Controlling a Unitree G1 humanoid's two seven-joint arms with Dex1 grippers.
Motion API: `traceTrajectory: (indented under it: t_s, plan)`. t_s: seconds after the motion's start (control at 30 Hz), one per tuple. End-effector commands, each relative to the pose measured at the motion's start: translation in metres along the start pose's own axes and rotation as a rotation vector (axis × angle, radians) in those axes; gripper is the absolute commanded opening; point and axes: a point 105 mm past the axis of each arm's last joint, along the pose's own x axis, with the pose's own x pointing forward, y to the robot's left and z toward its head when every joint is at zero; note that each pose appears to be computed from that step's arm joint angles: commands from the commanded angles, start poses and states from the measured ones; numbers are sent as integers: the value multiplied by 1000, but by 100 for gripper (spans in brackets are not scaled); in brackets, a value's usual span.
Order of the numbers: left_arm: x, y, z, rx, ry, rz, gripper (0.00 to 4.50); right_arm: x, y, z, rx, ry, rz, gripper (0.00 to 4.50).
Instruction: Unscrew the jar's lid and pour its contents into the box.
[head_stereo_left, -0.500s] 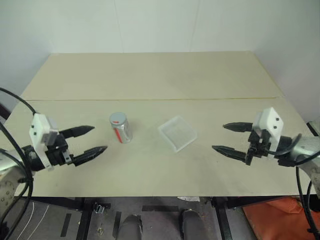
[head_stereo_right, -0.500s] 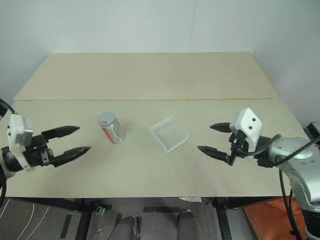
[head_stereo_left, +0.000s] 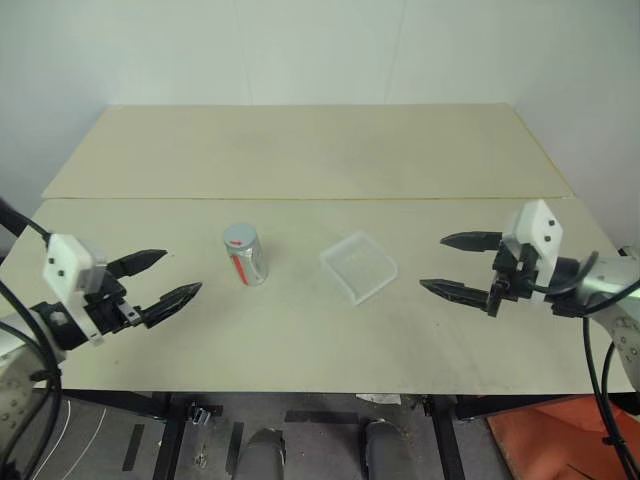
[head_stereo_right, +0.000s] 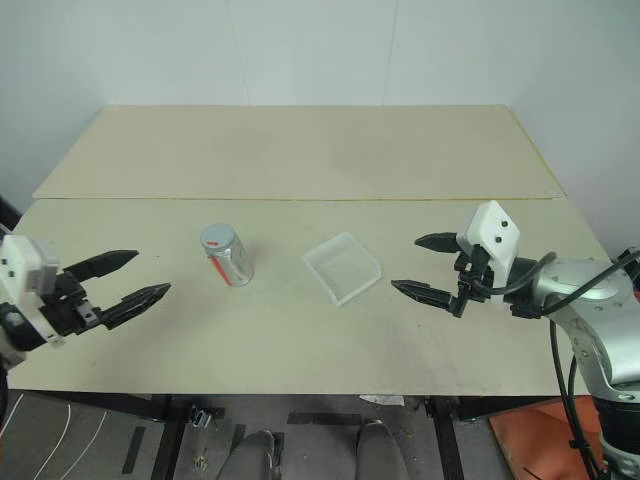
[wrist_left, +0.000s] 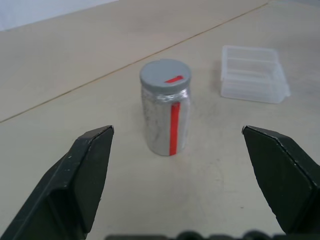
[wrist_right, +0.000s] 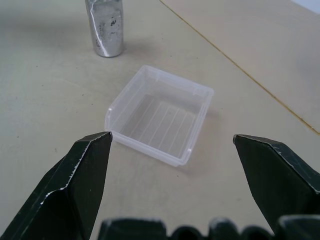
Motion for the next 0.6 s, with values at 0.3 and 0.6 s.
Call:
traceTrajectory:
  t_s: [0.3,0.6]
  plan:
    - [54,-14,-23,28,-96,159,449,-1,5,34,-126,-53,43,450]
    - [82,-17,-29,19,-163,285,449,-1,0,39,-141,-65,-16,450]
